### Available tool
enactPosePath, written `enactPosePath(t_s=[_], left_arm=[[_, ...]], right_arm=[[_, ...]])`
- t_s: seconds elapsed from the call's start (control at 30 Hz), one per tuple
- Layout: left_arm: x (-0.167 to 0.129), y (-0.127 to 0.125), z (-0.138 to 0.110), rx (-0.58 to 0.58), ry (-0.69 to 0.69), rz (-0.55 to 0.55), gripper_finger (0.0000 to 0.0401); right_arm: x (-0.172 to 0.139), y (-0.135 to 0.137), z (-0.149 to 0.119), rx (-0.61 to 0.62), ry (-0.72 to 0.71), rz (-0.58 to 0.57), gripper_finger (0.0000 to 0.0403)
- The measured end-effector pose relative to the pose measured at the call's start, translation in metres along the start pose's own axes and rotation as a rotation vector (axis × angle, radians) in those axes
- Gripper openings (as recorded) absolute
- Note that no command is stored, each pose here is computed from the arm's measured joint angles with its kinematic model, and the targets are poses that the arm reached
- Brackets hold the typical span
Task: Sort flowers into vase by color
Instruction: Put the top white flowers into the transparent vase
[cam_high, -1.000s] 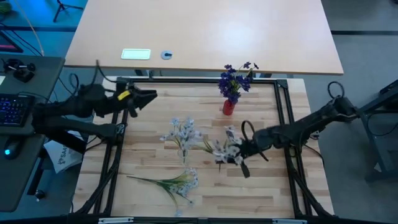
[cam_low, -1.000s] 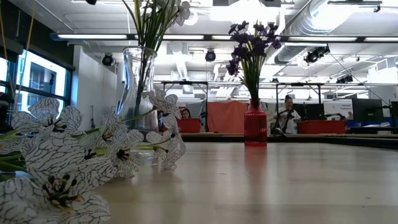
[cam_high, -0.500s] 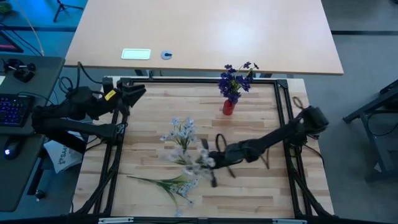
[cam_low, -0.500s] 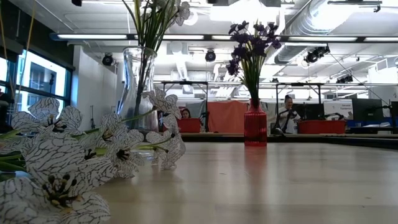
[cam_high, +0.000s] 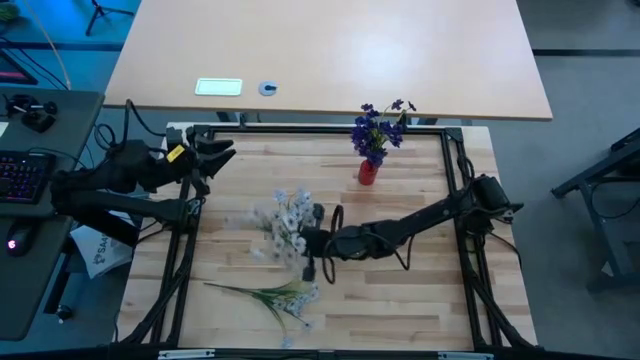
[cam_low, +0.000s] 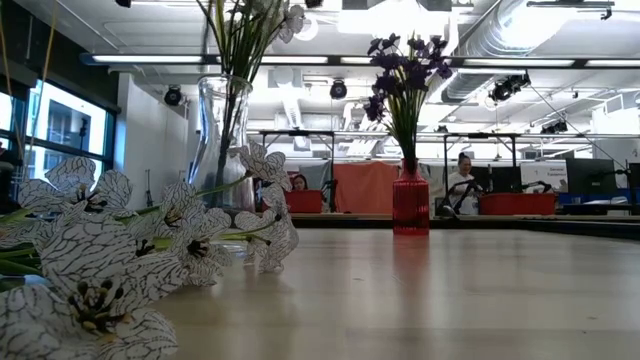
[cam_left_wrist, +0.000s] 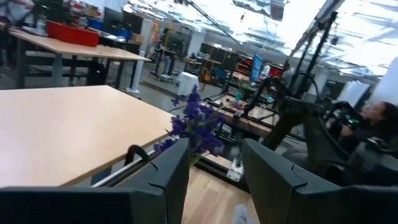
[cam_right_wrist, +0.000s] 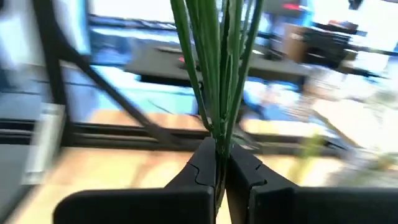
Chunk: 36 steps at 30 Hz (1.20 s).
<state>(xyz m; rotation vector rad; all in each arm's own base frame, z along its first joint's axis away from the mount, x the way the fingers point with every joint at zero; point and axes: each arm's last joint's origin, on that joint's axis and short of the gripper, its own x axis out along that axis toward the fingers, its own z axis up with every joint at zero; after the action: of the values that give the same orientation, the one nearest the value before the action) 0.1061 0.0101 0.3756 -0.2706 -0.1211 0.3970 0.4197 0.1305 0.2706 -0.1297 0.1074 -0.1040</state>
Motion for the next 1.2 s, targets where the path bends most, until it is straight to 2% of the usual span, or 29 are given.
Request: enactPosePath(t_s=[0.07,0.2,0.33,0.5,0.6,0.73,0.9,1.07,1.2], left_arm=[[0.000,0.000,-0.001,0.004,0.013,-0.017,0.0135],[0.000,0.000,-0.003,0.011,0.033,-0.019,0.0135],[0.000,0.000,-0.003,0.011,0.033,-0.019,0.0135],[0.000,0.000,-0.003,0.002,0.033,-0.019,0.0135],[0.000,0.000,-0.003,-0.035,0.034,-0.018,0.0135],[0.000,0.000,-0.005,-0.053,0.050,-0.013,0.0135],[0.000,0.000,-0.005,-0.058,0.054,-0.011,0.0135],[0.000,0.000,-0.005,-0.059,0.053,-0.012,0.0135],[0.000,0.000,-0.005,-0.059,0.055,-0.016,0.0135]], right_arm=[[0.002,-0.004,-0.001,-0.011,0.032,-0.045,0.0000],[0.003,-0.006,-0.003,-0.009,0.102,-0.044,0.0000],[0.003,-0.006,-0.003,-0.002,0.113,-0.039,0.0000],[0.003,-0.006,-0.003,0.126,0.110,-0.029,0.0012],[0.003,-0.006,-0.003,0.144,0.110,-0.031,0.0030],[0.004,-0.007,-0.003,0.169,0.111,-0.035,0.0075],[0.003,-0.007,-0.005,0.203,0.136,-0.038,0.0157],[-0.006,-0.010,-0.001,0.155,0.200,-0.030,0.0239],[-0.019,-0.016,0.011,0.154,0.237,0.004,0.0285]])
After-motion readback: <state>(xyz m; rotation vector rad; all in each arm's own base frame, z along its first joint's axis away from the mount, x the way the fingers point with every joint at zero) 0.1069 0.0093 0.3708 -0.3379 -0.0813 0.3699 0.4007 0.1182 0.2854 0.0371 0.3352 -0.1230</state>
